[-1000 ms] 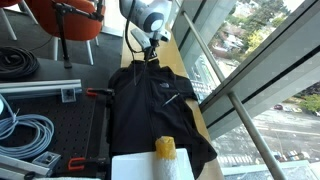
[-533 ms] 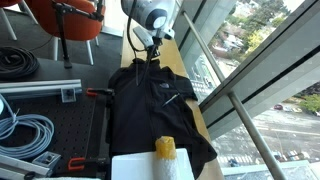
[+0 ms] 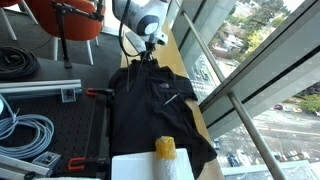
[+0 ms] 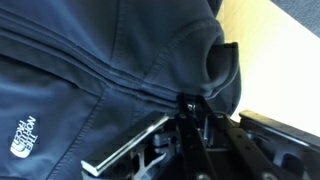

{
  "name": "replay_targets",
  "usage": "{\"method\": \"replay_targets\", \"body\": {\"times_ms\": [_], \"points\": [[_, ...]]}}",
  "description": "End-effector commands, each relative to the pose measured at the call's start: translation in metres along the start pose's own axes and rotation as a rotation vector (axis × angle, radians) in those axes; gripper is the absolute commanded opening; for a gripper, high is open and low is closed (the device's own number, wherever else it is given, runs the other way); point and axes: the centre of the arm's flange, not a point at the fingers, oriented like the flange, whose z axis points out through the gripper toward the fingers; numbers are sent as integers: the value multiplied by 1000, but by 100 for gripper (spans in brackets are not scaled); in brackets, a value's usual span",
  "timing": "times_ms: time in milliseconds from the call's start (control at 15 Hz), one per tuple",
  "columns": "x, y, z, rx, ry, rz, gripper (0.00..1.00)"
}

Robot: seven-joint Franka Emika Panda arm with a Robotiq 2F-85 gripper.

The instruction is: Close the zip on the black jacket.

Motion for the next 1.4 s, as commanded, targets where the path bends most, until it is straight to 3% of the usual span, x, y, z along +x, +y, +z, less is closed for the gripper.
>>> {"method": "replay_targets", "body": {"times_ms": [0, 533, 600, 667, 1200, 1333], "points": [[-11, 14, -11, 11, 15, 0, 3], [-15, 30, -13, 17, 12, -8, 3], [-17, 30, -13, 16, 7, -10, 39], [-20, 31, -13, 14, 2, -10, 40], [-40, 72, -58, -17, -1, 24, 98], [-48, 90, -79, -38, 17, 56, 100]]}}
